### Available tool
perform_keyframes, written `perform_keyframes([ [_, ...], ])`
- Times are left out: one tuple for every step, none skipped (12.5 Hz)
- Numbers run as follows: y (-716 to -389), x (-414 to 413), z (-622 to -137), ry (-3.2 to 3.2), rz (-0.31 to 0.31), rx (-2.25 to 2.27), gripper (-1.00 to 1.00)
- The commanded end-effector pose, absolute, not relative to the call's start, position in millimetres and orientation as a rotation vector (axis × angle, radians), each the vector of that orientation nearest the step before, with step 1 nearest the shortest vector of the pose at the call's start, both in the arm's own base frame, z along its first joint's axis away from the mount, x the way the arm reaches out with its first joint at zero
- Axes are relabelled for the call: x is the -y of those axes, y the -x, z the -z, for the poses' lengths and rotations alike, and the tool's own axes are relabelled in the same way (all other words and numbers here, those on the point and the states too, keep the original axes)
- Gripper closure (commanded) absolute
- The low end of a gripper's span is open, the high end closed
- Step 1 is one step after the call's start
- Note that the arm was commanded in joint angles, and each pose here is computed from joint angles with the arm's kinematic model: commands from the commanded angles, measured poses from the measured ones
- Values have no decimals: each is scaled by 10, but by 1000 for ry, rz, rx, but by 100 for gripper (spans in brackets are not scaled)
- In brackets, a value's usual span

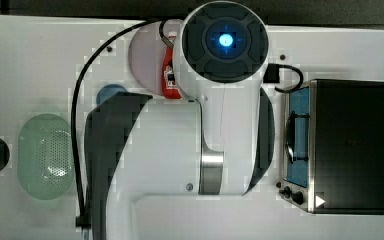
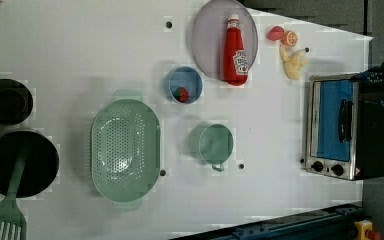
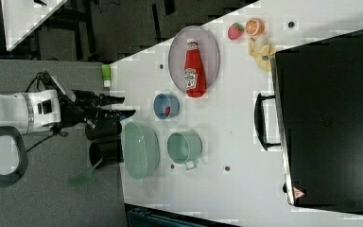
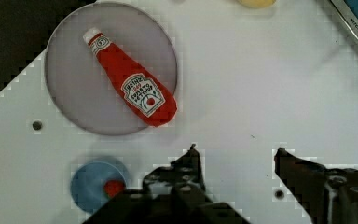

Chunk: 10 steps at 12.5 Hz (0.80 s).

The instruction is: Pick ketchup from plate and place it on table.

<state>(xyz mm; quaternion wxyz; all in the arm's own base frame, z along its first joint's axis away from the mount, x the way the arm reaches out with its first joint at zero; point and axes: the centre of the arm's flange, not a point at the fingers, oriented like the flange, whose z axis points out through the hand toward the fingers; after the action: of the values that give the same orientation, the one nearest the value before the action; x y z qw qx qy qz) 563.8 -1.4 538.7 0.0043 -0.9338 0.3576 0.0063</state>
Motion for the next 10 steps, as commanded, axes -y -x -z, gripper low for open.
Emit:
perform_keyframes([
  [-4856, 81, -5917, 2897, -85, -1243, -59],
  [-4884, 68, -5868, 2914, -98, -1207, -81],
  [-4932, 59, -5789, 2938, -118, -1150, -99],
  [-4999, 54, -5678, 2965, -142, -1081, -100],
  [-5081, 46, -5541, 2992, -171, -1002, -100],
  [-5172, 39, -5389, 3012, -197, -932, -100],
  [-5271, 29, -5230, 3026, -215, -874, -100],
  [-5368, 16, -5060, 3038, -230, -818, -100],
  [-5467, -5, -4880, 3048, -240, -760, -100],
  [-5566, -36, -4701, 3055, -245, -706, -100],
])
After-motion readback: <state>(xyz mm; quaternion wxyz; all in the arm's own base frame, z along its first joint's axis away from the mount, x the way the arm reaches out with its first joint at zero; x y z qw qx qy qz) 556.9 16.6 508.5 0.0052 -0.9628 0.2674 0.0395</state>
